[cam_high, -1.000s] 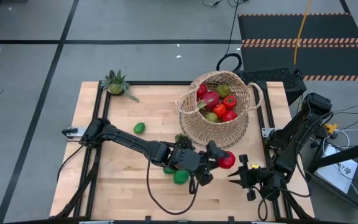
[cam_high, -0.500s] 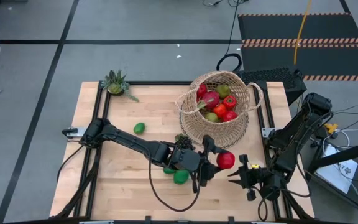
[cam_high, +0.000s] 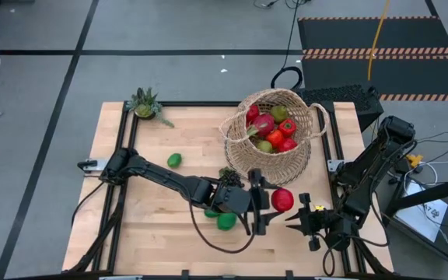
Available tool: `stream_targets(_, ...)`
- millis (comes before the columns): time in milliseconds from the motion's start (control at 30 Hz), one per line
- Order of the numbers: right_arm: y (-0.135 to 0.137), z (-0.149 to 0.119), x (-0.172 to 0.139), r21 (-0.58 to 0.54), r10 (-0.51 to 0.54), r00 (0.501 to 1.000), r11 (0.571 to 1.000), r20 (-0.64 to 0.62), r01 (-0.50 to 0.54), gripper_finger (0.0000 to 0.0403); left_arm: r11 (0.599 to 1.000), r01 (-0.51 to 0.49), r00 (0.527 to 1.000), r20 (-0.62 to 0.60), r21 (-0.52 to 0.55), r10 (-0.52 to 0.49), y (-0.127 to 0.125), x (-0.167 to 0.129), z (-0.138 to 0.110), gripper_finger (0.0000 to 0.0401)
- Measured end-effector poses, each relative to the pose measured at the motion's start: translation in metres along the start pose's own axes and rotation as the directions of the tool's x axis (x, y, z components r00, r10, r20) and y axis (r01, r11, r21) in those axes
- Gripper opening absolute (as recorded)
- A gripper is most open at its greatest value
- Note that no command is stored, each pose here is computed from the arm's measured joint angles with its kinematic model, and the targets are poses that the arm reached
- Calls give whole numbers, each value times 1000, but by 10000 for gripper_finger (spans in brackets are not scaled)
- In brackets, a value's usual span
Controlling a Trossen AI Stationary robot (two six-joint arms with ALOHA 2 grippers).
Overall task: Build produce basket
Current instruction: Put the red tomato into the brown basket
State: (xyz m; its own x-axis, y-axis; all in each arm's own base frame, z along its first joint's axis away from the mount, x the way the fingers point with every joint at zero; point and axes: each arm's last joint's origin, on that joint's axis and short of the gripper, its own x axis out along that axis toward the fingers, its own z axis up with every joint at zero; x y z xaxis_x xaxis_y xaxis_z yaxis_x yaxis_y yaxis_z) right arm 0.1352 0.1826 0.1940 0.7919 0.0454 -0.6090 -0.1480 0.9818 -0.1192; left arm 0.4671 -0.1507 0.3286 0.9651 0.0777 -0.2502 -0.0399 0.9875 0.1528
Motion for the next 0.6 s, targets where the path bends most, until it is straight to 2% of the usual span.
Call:
stream_targets(200,0,0,0,0,0,1000,1000,0,0,77,988,0,1000,0,-157,0,0,0,0,324)
stream_targets(300,0,0,0,0,0,1000,1000,0,0,77,962,0,1000,0,-273,0,0,0,0,324)
stream_targets(467,0,0,0,0,0,1000,1000,0,0,77,859,9,1000,1,-512,-10,-1,0,0,324)
stream_targets(600,0,0,0,0,-1,1000,1000,0,1,77,762,10,1000,2,-647,-12,-1,0,0,324)
